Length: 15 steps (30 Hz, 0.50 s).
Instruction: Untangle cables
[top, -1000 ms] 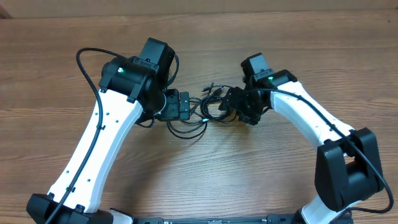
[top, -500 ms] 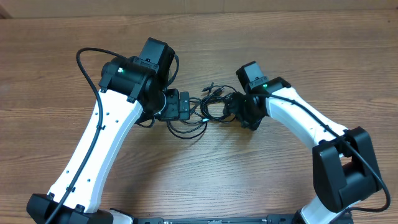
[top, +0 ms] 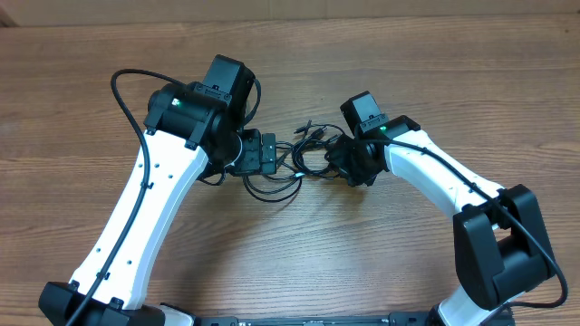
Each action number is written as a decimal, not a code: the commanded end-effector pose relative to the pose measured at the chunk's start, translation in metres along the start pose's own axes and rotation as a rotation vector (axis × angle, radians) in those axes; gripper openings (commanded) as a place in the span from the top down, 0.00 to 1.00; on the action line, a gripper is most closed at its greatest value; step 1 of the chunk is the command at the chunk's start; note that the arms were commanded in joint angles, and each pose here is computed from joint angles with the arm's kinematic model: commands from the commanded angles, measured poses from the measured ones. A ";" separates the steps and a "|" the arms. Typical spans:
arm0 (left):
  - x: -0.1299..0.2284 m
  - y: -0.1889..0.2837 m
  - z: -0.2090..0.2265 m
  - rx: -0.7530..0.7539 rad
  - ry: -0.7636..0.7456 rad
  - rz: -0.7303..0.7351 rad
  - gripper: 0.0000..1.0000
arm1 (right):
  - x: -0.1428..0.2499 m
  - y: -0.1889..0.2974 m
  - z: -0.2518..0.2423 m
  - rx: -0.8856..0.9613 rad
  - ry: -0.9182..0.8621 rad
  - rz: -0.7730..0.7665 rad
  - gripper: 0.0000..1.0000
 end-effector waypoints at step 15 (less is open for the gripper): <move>-0.002 -0.001 0.000 -0.010 -0.009 -0.004 0.01 | -0.010 0.080 0.041 -0.193 0.175 -0.080 0.96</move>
Point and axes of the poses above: each gripper's point midway between its finger pads, its own y axis back along the fingers, its own z axis along the line the jaws close on, x = y × z, the point moved 6 cm from there along y, back along the fingers, and after that the axes turned 2 degrees about -y, right-handed, at the moved point
